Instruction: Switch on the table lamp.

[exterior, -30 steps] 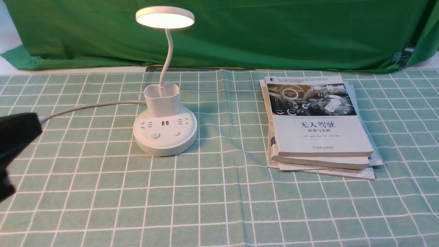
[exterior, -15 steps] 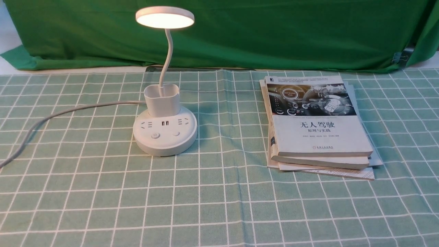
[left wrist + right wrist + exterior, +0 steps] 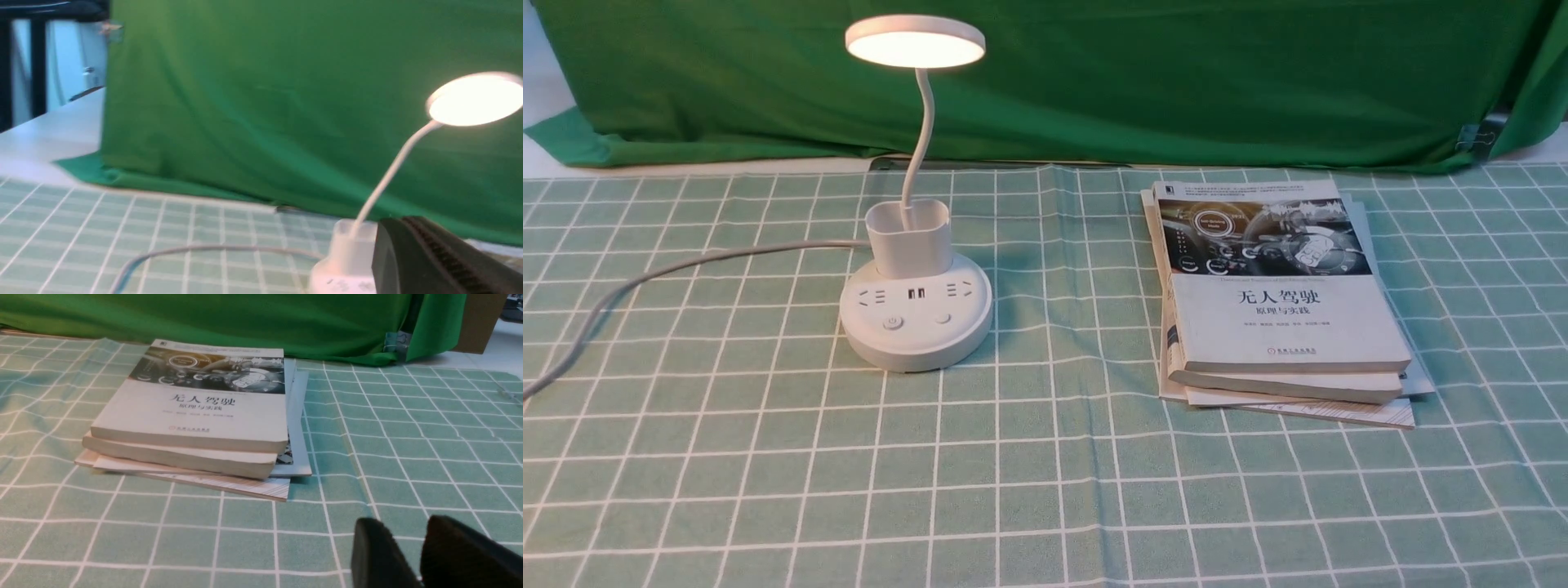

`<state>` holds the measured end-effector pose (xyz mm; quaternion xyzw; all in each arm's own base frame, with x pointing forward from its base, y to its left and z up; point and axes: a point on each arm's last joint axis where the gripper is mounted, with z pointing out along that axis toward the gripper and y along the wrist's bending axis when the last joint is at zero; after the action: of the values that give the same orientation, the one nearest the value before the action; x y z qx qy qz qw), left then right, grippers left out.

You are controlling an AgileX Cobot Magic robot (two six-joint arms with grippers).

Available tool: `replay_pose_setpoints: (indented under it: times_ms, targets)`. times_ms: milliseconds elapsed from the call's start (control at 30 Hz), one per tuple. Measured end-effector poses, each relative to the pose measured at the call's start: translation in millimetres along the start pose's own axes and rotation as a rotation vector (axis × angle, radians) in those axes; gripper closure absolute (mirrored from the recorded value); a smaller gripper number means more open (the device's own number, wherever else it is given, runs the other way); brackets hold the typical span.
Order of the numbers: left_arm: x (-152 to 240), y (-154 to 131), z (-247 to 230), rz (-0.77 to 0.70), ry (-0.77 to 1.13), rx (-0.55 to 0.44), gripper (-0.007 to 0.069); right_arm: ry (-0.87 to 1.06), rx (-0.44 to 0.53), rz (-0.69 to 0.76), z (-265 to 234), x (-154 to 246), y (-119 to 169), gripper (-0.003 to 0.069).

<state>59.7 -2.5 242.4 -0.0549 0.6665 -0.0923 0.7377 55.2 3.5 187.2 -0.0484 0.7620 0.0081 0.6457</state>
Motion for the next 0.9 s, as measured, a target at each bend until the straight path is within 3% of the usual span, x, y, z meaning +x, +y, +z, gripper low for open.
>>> replay_pose_setpoints:
  times_ms: [133, 300, 733, 900]
  targets:
    - [27.5, 7.8, -4.8, 0.003, 0.029, -0.042, 0.0624, 0.0, 0.0, 0.0, 0.0, 0.0, 0.0, 0.0421]
    - [48.8, 9.3, -9.0, 0.0, 0.234, -0.045, 0.0624, 0.0, 0.0, 0.0, 0.0, 0.0, 0.0, 0.0421]
    - [49.8, 8.9, -9.6, 0.007, 0.245, -0.037, 0.0624, -0.001, 0.0, 0.0, 0.0, -0.1, 0.0, 0.0421]
    - [49.8, 9.0, -9.6, 0.119, 0.247, -0.024, 0.0624, -0.001, 0.0, 0.0, 0.0, -0.1, 0.0, 0.0421]
